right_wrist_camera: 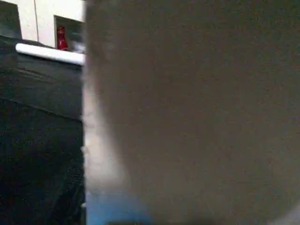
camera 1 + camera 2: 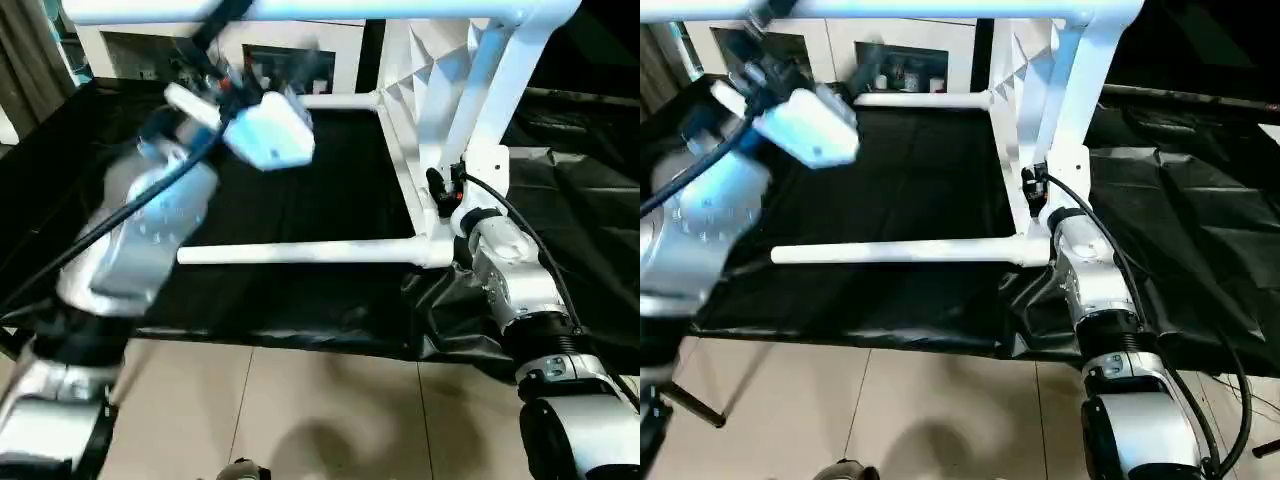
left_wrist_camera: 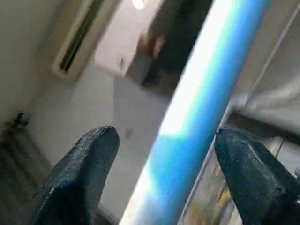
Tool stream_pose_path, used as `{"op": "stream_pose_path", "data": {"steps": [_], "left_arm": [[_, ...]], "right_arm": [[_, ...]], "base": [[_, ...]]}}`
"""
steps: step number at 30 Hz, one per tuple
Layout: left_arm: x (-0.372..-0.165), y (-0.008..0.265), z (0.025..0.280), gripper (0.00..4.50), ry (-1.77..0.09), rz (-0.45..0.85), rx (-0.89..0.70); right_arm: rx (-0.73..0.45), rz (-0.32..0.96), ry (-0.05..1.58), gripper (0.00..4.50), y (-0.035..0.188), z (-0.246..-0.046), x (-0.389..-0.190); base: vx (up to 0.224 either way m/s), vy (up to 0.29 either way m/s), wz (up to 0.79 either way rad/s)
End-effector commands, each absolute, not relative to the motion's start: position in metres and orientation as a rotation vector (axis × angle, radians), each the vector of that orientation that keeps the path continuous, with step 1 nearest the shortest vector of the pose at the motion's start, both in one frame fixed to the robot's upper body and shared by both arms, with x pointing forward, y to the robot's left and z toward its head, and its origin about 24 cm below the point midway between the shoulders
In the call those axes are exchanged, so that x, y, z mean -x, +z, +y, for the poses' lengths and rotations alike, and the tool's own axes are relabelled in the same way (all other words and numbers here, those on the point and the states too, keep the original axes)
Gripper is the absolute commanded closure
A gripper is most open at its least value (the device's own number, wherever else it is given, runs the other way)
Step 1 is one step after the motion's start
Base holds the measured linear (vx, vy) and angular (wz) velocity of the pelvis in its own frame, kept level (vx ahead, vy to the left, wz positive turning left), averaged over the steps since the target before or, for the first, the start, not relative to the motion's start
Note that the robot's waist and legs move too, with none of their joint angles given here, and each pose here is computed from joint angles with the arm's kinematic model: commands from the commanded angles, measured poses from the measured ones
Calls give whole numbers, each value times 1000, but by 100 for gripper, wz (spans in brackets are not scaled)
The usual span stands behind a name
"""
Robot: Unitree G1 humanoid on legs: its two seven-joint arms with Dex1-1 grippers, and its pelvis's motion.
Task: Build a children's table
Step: Flip table
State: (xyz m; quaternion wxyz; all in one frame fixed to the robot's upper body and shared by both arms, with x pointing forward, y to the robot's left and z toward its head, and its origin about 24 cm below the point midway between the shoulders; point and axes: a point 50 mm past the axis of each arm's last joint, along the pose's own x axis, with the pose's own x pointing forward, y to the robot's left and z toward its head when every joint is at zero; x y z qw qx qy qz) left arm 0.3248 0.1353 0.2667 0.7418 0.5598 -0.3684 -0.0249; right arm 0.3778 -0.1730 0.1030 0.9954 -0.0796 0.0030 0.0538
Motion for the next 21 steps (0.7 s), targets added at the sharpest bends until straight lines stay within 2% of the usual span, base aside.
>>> {"op": "stream_pose_path", "data": {"steps": [1,6,8,15,21], "left_arm": [[-332,268,143,64,8,-762,-1243],[-340,272,154,64,69,-725,-1211],[-341,271,153,90,53,-714,-1193],[-345,266,154,139,38,-657,-1099],[-348,266,160,179,55,-616,-989]], "right_arm": [[181,-35,127,245,113,-170,-380],[185,-72,134,246,120,-169,-380],[187,-78,140,246,121,-168,-380],[214,-117,149,246,131,-169,-381],[299,-179,163,246,147,-172,-381]], "base": [[0,0,0],[0,0,0],[0,0,0],[0,0,0],[0,0,0]]}}
